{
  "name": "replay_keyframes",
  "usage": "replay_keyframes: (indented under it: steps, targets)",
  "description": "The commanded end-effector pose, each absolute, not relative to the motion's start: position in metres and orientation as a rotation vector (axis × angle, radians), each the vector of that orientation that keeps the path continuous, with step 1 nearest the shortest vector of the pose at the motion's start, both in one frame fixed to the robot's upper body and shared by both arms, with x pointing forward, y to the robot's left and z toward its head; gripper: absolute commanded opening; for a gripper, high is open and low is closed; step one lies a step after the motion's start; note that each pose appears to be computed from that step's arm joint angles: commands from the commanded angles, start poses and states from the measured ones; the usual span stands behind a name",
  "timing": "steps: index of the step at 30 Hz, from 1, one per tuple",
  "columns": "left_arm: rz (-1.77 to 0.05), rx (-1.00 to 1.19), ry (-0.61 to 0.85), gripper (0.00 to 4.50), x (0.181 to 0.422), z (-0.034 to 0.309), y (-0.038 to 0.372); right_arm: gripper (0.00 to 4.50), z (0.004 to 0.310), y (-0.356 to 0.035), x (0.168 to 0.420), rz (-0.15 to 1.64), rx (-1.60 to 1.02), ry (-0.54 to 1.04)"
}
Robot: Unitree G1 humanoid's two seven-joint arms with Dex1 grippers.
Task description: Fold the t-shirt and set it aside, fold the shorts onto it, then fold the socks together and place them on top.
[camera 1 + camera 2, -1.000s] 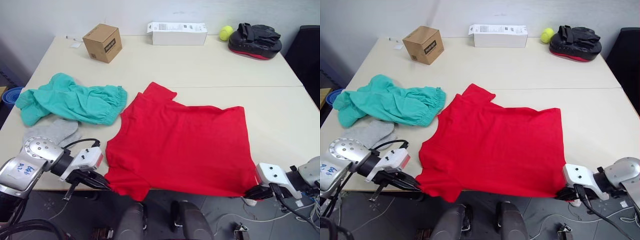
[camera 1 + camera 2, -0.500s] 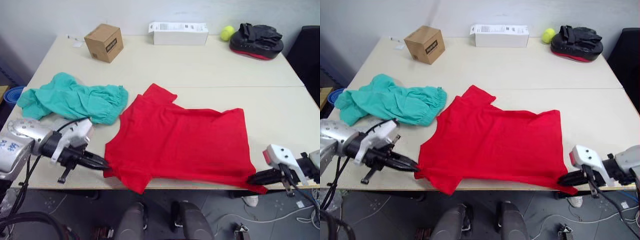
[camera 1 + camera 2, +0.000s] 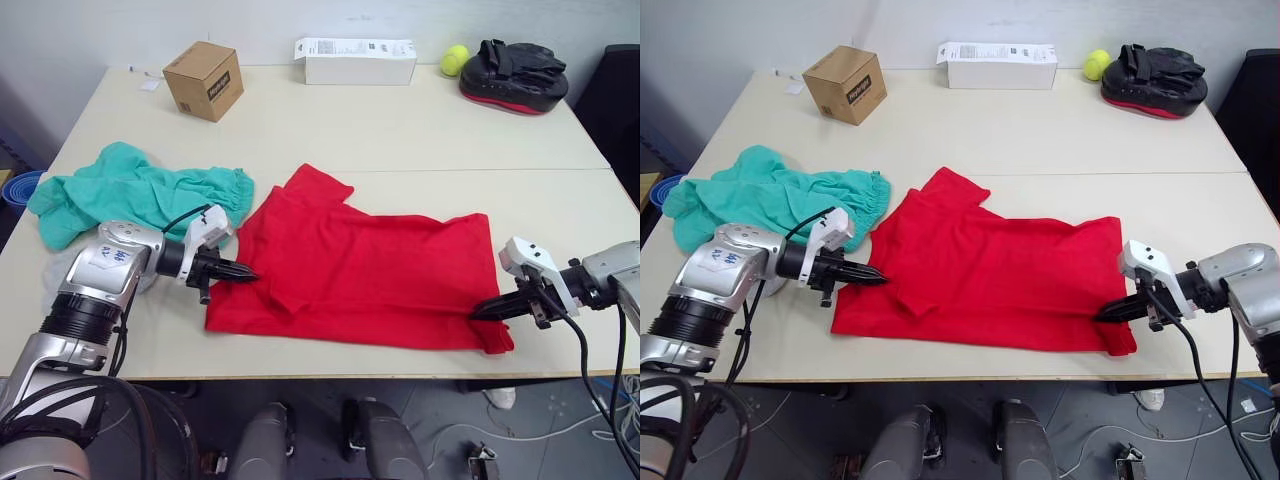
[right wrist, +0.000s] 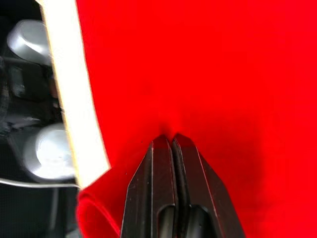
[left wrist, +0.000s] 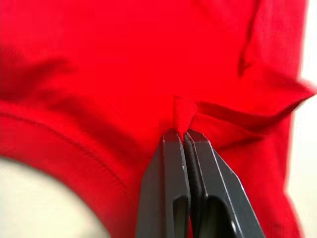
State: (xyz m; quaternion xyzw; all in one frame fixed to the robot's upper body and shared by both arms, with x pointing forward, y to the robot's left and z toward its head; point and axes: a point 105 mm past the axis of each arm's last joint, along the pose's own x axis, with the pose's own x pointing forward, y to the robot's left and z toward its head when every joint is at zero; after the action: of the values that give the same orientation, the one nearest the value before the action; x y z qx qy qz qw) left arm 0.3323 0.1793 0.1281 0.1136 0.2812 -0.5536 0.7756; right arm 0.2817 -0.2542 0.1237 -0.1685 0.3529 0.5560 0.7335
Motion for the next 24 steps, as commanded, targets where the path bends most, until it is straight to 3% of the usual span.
replay_keyframes:
  steps: [1, 5, 15, 16, 20, 24]
  targets:
    - [-1.173, 0.253, 0.559, 0.00, 0.336, 0.136, 0.181, 0.02, 0.130, -0.253, 0.285, 1.234, -0.378, 0.747]
    - [-1.147, 0.228, 0.547, 0.94, 0.337, 0.136, 0.183, 0.91, 0.132, -0.253, 0.282, 1.237, -0.354, 0.757]
    - [-1.049, 0.190, 0.444, 4.12, 0.342, 0.162, 0.202, 4.37, 0.165, -0.265, 0.293, 1.107, -0.378, 0.589]
    - [-1.058, 0.199, 0.412, 4.44, 0.339, 0.170, 0.201, 4.50, 0.170, -0.267, 0.294, 1.086, -0.395, 0.559]
    - [-1.192, 0.415, 0.313, 4.48, 0.305, 0.183, 0.196, 4.50, 0.183, -0.263, 0.280, 1.084, -0.496, 0.471]
    - [-1.279, 0.562, 0.296, 4.48, 0.273, 0.172, 0.191, 4.50, 0.170, -0.250, 0.248, 1.144, -0.681, 0.415]
